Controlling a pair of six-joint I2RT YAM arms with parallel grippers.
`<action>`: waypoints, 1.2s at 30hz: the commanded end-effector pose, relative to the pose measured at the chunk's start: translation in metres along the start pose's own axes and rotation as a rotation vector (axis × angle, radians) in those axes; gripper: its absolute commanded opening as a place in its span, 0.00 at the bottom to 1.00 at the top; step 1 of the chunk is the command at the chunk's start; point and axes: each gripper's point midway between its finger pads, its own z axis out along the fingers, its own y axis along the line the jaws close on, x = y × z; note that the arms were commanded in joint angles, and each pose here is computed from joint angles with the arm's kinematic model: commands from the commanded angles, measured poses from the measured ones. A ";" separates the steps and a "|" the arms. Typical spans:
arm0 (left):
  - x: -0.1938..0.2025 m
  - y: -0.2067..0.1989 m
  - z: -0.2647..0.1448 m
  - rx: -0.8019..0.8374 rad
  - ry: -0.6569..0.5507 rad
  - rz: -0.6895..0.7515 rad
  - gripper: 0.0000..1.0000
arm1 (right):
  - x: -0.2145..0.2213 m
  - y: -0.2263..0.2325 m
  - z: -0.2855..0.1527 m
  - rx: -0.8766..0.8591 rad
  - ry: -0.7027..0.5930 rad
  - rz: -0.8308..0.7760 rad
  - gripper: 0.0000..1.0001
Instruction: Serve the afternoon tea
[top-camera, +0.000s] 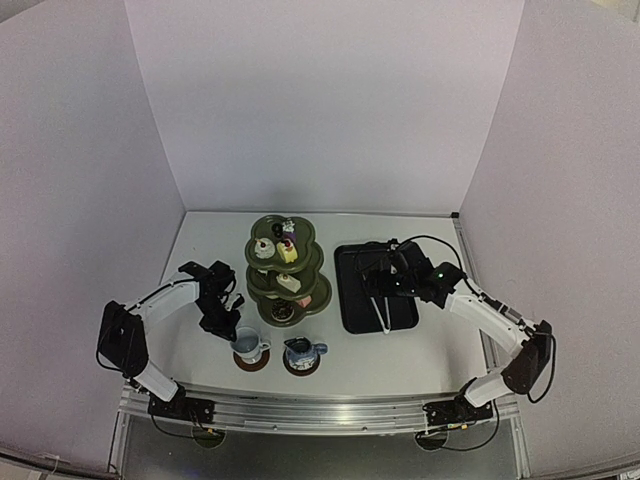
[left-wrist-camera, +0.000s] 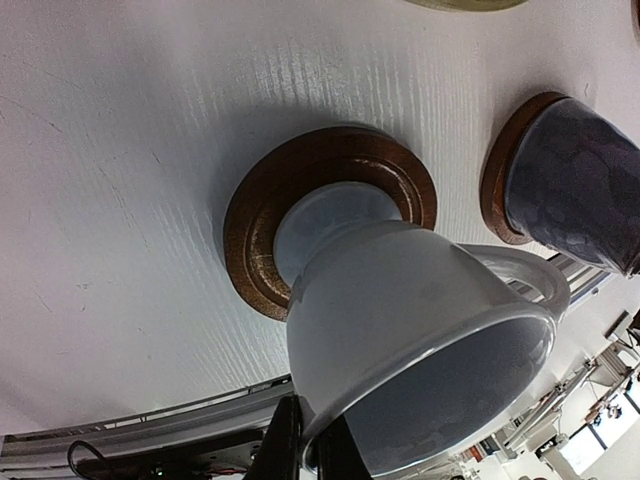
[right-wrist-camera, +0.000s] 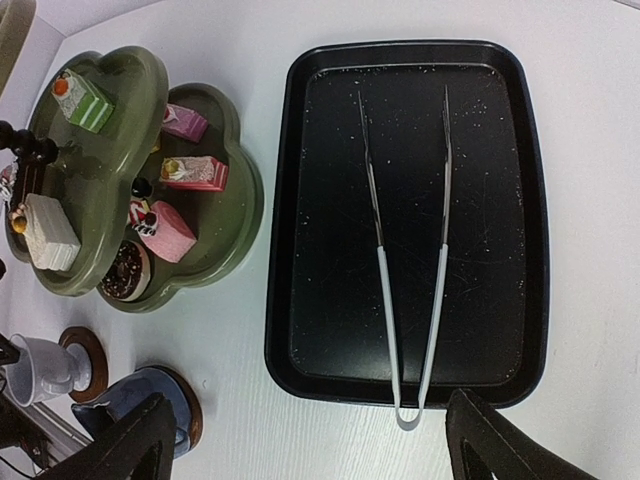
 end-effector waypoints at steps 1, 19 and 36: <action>-0.002 -0.008 -0.007 0.037 -0.044 0.027 0.06 | -0.002 0.000 -0.007 -0.007 -0.027 -0.002 0.91; 0.004 -0.036 -0.042 0.155 -0.159 0.129 0.40 | 0.000 0.000 -0.002 -0.004 -0.013 -0.011 0.92; -0.066 0.025 -0.231 -0.040 -1.044 -0.004 0.83 | -0.048 -0.095 0.014 0.237 -0.114 0.085 0.96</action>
